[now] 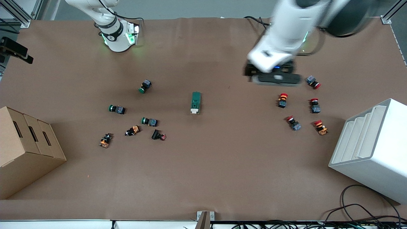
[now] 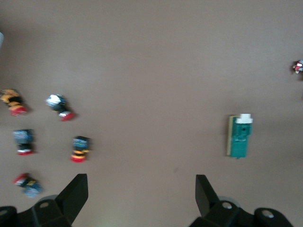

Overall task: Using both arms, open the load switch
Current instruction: 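Move the left gripper over the green switch while the right gripper approaches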

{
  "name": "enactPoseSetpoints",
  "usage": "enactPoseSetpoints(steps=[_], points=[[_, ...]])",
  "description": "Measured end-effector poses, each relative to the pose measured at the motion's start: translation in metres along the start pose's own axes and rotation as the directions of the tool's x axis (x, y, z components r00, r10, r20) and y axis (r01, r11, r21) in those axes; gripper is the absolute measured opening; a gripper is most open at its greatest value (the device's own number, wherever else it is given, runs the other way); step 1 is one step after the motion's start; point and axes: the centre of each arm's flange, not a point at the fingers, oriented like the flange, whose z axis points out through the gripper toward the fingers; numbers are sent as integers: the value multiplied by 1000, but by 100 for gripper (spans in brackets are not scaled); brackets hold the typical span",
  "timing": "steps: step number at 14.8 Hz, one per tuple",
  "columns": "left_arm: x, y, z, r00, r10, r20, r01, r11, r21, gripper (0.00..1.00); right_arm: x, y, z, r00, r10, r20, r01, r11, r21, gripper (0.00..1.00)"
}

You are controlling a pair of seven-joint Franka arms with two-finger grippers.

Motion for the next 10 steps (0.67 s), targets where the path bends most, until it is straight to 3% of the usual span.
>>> enactPoseSetpoints(steps=[3, 7, 10], points=[[-43, 96, 51, 996, -67, -55, 71, 995, 72, 100, 19, 3, 22, 999, 6, 35, -6, 1000, -6, 100], [-95, 186, 119, 968, -161, -193, 183, 978, 99, 100, 51, 6, 58, 997, 12, 76, -11, 1000, -14, 100], [-131, 228, 187, 936, -162, -313, 221, 961, 165, 100, 63, 1, 76, 993, 52, 103, -50, 999, -21, 100]])
